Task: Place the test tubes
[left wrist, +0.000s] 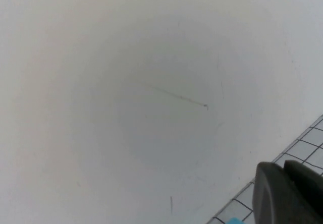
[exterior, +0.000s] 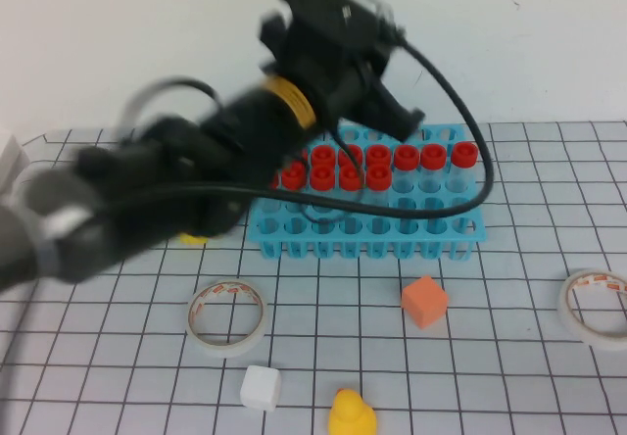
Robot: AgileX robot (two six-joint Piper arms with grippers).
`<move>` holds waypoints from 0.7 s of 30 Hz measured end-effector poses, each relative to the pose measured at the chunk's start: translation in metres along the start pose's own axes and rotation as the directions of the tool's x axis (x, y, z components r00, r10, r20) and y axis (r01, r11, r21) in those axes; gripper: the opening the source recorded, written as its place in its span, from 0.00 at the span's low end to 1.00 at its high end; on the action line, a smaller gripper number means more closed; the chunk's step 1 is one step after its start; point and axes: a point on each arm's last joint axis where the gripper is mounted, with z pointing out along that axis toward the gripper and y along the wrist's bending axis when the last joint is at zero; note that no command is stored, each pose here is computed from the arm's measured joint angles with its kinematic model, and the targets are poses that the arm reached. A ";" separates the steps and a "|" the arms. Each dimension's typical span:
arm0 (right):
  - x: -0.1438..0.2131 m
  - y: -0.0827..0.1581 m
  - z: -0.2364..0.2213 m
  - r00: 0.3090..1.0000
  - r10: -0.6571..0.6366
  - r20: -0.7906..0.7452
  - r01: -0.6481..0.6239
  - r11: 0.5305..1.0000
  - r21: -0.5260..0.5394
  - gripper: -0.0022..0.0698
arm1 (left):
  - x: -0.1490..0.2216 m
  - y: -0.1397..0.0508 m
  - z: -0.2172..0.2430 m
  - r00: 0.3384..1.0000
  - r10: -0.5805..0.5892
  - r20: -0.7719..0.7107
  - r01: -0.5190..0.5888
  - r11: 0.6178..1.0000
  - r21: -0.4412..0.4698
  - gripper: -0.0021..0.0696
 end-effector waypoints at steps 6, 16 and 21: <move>0.000 0.000 0.000 1.000 0.000 0.000 0.000 1.000 0.000 0.03 | -0.060 0.018 -0.055 0.997 0.071 0.025 -0.070 0.997 -0.027 0.03; 0.000 0.000 0.000 1.000 0.000 0.000 0.000 1.000 0.000 0.03 | -0.061 0.053 -0.181 0.995 0.089 0.056 -0.074 0.972 -0.224 0.03; 0.000 0.000 0.000 1.000 0.000 0.000 0.000 1.000 0.000 0.03 | -0.014 0.049 -0.231 1.000 -0.005 -0.005 0.003 0.955 -0.297 0.03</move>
